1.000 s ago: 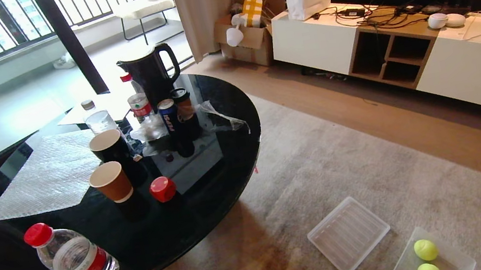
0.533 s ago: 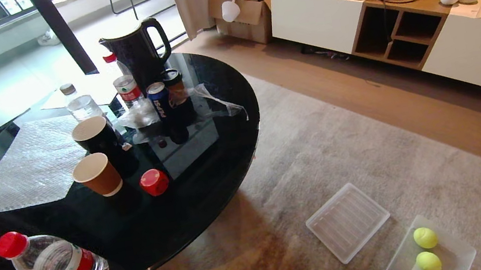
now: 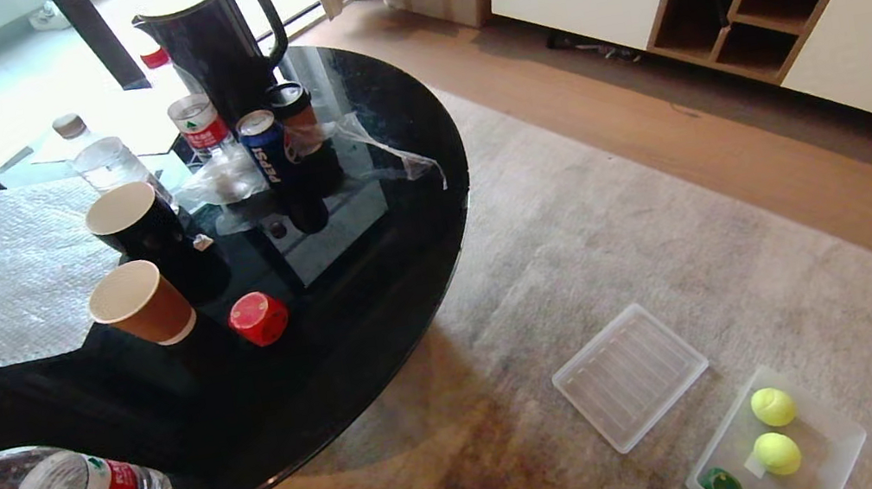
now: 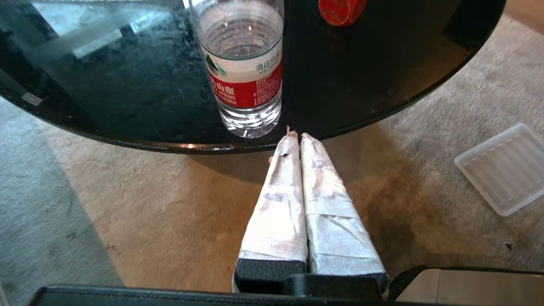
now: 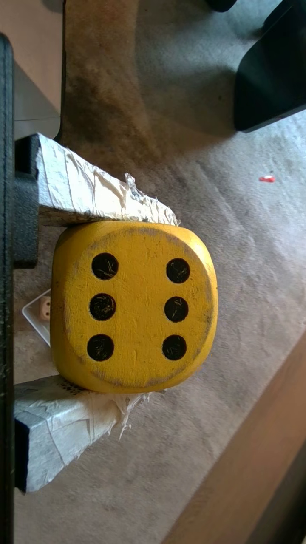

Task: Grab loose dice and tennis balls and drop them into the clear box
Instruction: Put the toys in the box

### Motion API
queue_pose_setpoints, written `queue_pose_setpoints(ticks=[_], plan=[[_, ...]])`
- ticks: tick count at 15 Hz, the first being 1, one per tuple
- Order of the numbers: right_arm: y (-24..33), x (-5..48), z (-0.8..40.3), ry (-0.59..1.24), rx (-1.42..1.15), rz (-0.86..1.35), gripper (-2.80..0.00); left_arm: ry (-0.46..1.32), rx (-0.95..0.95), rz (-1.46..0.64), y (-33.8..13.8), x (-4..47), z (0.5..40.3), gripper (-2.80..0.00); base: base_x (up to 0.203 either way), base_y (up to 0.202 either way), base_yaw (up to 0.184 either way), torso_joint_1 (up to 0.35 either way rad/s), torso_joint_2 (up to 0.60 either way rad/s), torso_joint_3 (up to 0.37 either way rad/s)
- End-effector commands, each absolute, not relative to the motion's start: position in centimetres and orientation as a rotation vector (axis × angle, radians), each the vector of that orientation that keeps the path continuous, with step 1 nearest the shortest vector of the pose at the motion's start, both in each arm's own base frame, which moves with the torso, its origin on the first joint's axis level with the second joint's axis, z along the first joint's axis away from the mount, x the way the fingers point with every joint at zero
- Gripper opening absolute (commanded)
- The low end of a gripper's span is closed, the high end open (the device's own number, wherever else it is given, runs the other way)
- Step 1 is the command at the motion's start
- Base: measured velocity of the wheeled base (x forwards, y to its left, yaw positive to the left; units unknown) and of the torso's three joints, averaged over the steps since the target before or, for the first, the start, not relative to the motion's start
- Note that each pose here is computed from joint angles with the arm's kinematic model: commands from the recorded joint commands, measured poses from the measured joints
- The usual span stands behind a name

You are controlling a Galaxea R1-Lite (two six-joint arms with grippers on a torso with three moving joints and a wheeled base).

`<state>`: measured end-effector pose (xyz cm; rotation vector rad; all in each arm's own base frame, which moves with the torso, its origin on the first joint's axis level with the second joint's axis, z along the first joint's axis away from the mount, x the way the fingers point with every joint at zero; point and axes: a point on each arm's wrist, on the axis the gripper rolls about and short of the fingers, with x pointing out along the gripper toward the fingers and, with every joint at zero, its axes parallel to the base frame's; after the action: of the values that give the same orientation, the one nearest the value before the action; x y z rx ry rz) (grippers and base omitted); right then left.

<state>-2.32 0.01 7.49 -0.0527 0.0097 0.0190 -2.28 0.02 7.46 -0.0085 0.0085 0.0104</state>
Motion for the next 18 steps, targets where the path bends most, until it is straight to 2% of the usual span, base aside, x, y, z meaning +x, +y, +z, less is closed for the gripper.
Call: queue_pose_setpoints(ticks=[1,18], plan=[[0.01,-2.32,7.47,0.01,-0.054,0.02,-2.8,0.009,-0.009,0.011,0.02,-2.28,7.45,-2.8,0.0,0.0,0.0,0.002,0.01,-0.196],[0.01,-2.32,7.47,0.01,-0.052,0.02,-2.8,0.009,-0.009,0.011,0.02,-2.28,7.45,-2.8,0.0,0.0,0.0,0.004,0.0,-0.196]])
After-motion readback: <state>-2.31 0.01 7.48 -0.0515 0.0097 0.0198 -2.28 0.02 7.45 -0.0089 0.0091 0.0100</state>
